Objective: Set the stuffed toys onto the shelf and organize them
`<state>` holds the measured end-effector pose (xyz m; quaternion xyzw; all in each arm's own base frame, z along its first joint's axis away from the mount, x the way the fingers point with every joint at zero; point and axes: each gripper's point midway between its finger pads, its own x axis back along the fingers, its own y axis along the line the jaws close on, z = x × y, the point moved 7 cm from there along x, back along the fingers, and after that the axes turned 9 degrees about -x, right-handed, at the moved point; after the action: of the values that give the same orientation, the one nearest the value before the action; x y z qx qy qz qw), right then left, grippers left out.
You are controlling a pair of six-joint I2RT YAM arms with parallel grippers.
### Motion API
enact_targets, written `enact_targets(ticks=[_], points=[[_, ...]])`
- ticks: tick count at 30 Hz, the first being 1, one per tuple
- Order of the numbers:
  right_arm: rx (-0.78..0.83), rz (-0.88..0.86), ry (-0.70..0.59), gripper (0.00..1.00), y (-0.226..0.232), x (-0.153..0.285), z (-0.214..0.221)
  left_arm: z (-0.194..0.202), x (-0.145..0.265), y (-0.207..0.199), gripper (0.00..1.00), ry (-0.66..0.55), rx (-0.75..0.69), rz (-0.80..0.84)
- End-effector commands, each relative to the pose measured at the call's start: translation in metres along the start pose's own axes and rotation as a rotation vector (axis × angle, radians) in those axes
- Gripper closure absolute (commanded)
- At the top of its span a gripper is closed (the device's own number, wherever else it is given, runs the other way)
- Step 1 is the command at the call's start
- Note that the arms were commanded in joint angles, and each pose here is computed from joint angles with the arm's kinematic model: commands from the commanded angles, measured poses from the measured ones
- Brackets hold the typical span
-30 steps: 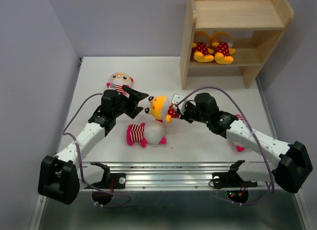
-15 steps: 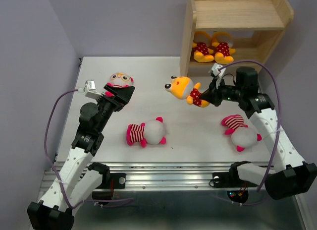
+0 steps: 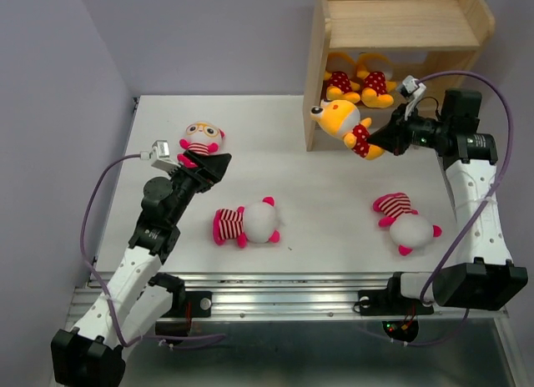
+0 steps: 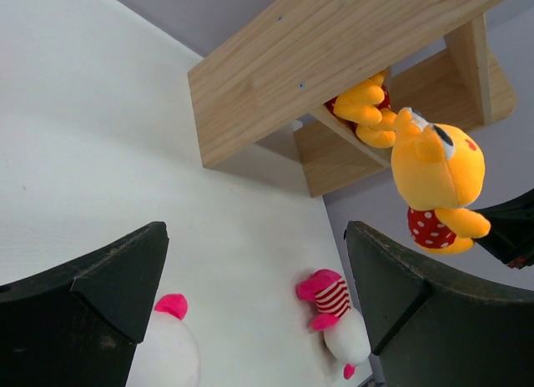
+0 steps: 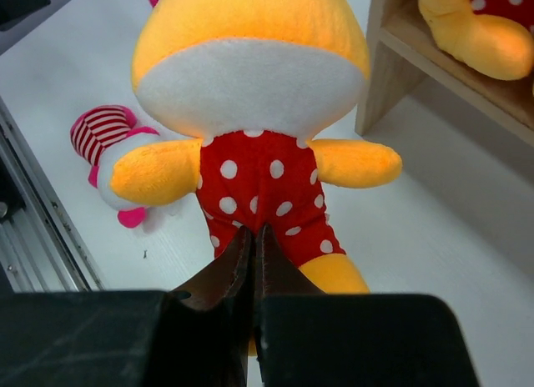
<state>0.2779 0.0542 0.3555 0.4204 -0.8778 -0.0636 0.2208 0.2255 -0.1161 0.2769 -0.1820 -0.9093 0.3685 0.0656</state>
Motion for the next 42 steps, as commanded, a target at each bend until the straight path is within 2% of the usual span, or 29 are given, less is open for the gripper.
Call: enact_targets(ticks=[1,12,20,26,34,42], points=[[0.015,0.039,-0.059,0.99,-0.004,0.018,-0.024,-0.014,-0.006,-0.013,0.01,-0.044,-0.075,0.076],[-0.019,0.215,-0.138,0.99,-0.043,0.052,-0.054,-0.007,-0.012,-0.005,0.01,-0.001,-0.084,0.078],[-0.12,0.356,-0.191,0.99,-0.096,0.082,-0.066,-0.004,-0.004,-0.002,0.01,-0.005,-0.079,0.092],[-0.162,0.406,-0.209,0.99,-0.121,0.079,-0.074,-0.003,-0.001,-0.002,0.01,-0.004,-0.089,0.088],[-0.244,0.493,-0.342,0.99,-0.154,0.074,-0.089,-0.001,0.004,0.001,0.01,-0.003,-0.08,0.078],[-0.309,0.538,-0.415,0.99,-0.184,0.066,-0.089,0.0,0.001,0.001,0.01,0.004,-0.075,0.077]])
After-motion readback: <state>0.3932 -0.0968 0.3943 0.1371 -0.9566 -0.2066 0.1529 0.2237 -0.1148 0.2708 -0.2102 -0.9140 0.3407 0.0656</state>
